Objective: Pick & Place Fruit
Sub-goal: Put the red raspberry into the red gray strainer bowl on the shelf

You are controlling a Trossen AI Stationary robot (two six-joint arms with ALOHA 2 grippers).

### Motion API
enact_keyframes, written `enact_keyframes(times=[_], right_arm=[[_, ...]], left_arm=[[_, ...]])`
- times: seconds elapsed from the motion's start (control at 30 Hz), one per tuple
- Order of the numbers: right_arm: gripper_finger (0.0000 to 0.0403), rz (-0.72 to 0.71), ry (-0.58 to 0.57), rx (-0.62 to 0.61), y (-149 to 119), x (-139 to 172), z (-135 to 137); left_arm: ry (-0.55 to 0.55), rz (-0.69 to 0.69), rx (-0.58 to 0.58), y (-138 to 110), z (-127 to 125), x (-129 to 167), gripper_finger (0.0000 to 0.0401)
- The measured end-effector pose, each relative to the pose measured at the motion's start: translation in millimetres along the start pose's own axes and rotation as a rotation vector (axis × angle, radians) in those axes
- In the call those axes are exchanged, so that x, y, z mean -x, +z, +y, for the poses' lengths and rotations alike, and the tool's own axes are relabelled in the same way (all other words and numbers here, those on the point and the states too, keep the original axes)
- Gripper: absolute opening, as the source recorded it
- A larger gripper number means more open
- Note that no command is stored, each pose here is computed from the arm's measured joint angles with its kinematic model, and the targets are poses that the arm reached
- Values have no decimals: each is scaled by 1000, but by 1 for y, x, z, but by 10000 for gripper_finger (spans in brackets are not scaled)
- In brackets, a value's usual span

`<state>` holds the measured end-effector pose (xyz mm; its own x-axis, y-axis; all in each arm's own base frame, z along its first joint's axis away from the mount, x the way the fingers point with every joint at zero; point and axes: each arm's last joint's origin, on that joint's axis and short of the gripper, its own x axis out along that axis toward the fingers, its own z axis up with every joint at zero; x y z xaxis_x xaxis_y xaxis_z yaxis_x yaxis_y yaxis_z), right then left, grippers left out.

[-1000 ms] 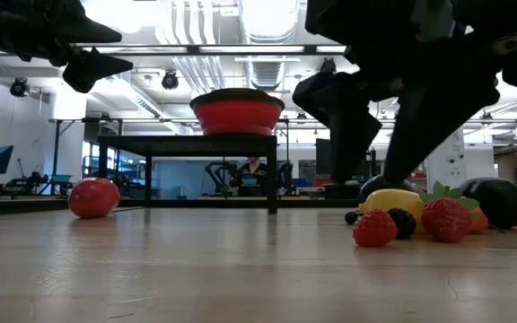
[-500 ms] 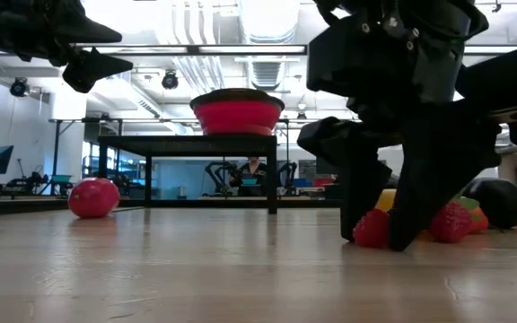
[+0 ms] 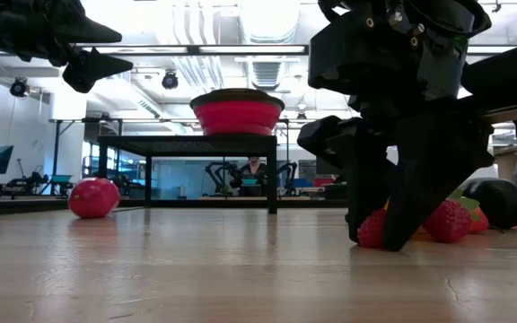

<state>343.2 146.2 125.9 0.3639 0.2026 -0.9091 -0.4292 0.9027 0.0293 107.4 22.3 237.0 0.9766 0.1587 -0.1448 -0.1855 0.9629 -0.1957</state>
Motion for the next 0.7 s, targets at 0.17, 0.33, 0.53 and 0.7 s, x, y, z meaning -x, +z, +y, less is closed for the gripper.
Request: enact_keyframes(times=[0.17, 0.33, 0.53, 0.7], right_arm=[[111, 1, -1, -20, 0, 0, -1], [121, 1, -1, -36, 0, 0, -1], [102, -6, -1, -39, 0, 0, -1], [109, -24, 3, -51, 1, 0, -3]], left_arm=[[0, 0, 0, 0, 0, 0, 312], [0, 0, 0, 0, 0, 0, 312], [0, 0, 0, 0, 0, 0, 312], [0, 0, 0, 0, 0, 0, 312]])
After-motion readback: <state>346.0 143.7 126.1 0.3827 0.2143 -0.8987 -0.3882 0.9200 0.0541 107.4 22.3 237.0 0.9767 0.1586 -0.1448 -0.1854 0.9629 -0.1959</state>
